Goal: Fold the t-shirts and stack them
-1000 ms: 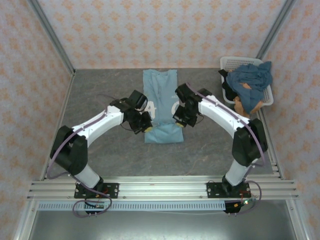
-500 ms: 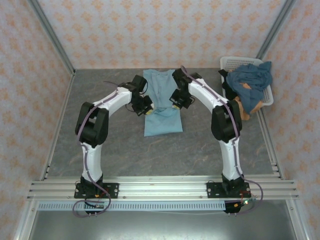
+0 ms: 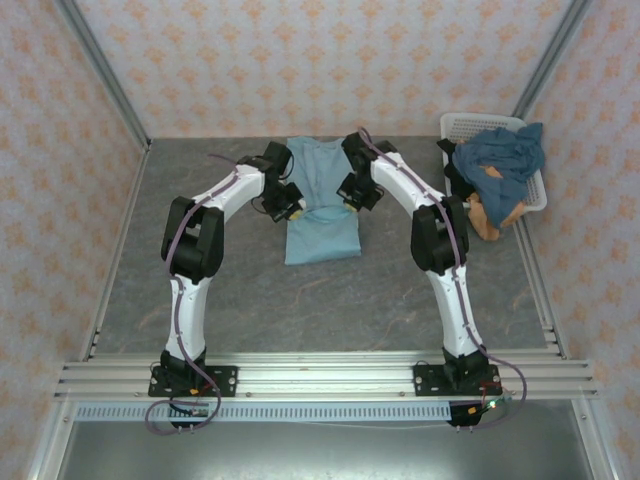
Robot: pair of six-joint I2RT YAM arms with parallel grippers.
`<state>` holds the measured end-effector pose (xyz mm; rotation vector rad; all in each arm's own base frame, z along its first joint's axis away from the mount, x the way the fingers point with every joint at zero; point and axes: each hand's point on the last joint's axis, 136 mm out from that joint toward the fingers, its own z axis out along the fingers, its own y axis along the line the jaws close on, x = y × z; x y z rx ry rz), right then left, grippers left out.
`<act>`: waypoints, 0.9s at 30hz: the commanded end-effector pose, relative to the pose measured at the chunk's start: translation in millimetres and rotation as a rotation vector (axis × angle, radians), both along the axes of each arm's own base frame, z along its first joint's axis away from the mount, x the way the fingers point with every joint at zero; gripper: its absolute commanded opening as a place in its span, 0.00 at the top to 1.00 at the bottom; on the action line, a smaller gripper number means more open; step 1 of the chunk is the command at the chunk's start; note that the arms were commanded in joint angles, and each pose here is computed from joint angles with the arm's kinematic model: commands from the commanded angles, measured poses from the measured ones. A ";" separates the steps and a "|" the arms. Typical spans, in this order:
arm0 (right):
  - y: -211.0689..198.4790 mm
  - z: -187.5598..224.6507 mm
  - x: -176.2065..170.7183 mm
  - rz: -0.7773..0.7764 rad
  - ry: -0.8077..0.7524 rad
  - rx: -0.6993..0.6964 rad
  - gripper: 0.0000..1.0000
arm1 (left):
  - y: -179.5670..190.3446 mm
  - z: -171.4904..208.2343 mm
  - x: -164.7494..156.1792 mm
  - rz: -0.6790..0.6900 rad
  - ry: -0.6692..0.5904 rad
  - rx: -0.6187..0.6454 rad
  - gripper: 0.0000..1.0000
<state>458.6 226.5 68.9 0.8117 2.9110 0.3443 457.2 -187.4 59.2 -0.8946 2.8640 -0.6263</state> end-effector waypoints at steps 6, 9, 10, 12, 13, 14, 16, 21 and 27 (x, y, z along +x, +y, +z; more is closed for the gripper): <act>-11.5 10.7 16.4 -0.029 -0.047 -0.031 1.00 | 6.5 33.6 18.1 -0.008 -0.064 0.014 1.00; -11.6 9.7 20.0 -0.033 -0.045 -0.030 1.00 | 4.0 30.7 22.0 -0.019 -0.057 0.008 1.00; -11.8 9.4 21.1 -0.035 -0.047 -0.031 1.00 | 4.3 29.8 22.6 -0.020 -0.055 0.012 1.00; -12.5 8.7 24.2 -0.039 -0.052 -0.031 1.00 | 7.1 26.5 24.4 -0.014 -0.050 0.019 1.00; -11.8 7.8 25.3 -0.037 -0.052 -0.028 1.00 | 7.6 24.4 25.1 -0.013 -0.047 0.019 1.00; -11.4 6.1 25.9 -0.037 -0.049 -0.027 1.00 | 9.4 21.1 26.0 -0.010 -0.042 0.025 1.00; -10.2 1.5 26.9 -0.034 -0.039 -0.023 1.00 | 13.1 12.8 25.6 -0.008 -0.022 0.038 1.00; -4.4 -6.8 32.8 -0.028 -0.032 0.000 1.00 | 24.1 -3.8 24.7 0.007 0.011 0.067 1.00; -14.0 -9.4 40.6 -0.043 -0.037 -0.006 0.86 | 30.5 2.3 37.8 0.024 -0.025 0.066 0.71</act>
